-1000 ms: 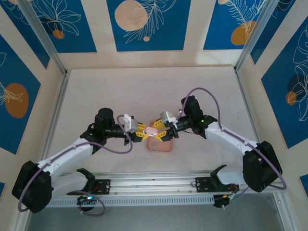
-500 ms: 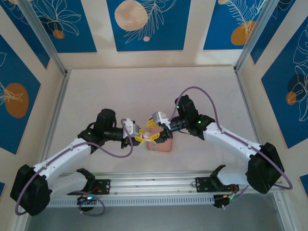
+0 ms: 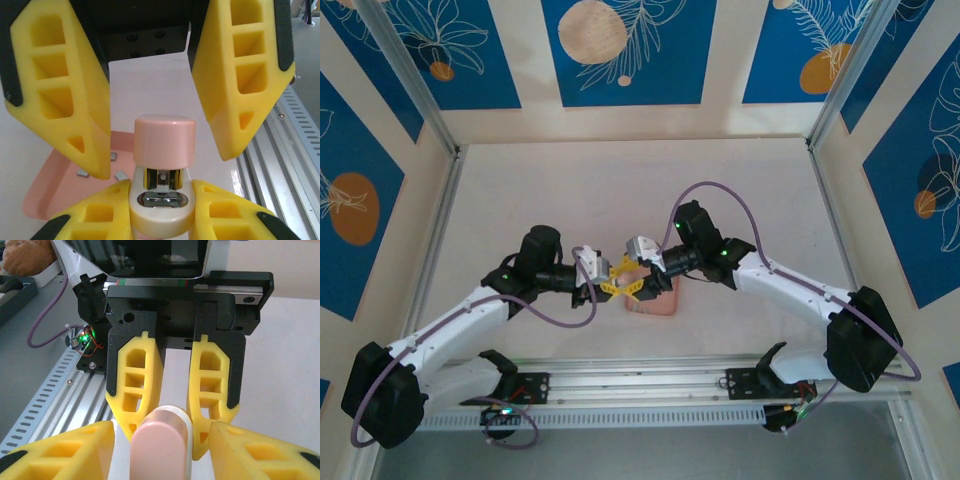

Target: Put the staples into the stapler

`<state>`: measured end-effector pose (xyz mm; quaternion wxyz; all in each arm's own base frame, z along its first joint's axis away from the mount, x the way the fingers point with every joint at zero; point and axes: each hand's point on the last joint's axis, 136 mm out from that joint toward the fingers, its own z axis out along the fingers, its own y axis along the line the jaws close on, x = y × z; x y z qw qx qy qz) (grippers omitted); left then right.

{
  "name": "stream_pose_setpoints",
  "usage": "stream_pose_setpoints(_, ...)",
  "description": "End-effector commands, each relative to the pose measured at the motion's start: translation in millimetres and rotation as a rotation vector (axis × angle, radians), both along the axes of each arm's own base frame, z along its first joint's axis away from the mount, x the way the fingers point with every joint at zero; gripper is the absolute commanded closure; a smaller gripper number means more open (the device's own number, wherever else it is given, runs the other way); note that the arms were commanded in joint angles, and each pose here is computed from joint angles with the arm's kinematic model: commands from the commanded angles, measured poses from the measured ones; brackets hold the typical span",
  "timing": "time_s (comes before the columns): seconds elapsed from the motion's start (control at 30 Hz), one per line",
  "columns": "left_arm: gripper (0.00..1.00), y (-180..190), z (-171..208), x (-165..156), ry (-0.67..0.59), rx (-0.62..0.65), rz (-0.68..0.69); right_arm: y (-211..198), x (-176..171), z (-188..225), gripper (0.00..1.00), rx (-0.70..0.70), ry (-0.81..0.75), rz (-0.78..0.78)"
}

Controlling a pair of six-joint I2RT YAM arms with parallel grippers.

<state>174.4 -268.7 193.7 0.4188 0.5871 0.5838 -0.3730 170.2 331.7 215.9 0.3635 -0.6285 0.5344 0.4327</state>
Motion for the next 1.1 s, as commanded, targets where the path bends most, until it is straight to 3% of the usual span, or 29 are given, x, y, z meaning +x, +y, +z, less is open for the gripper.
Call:
stream_pose_setpoints(0.0,0.96,-3.7,15.2,1.5,-0.049,-0.017,-0.011,2.9,-0.8,5.6,0.51,-0.006,0.009,0.005)
stream_pose_setpoints(0.27,0.96,-1.9,9.9,4.1,-0.048,0.004,0.013,0.5,-1.9,13.3,0.81,0.022,0.008,0.015)
stream_pose_setpoints(0.37,0.96,0.5,2.3,5.6,-0.044,0.021,0.032,-6.4,-2.1,25.1,0.87,0.080,0.019,0.026)
stream_pose_setpoints(0.8,0.90,4.5,-28.4,12.3,0.016,0.034,0.119,-40.8,-5.3,58.2,0.92,0.212,-0.007,-0.015)
stream_pose_setpoints(1.07,0.67,-3.2,-24.8,15.2,0.039,0.001,0.117,-41.8,0.3,56.7,0.94,0.221,-0.007,-0.067)
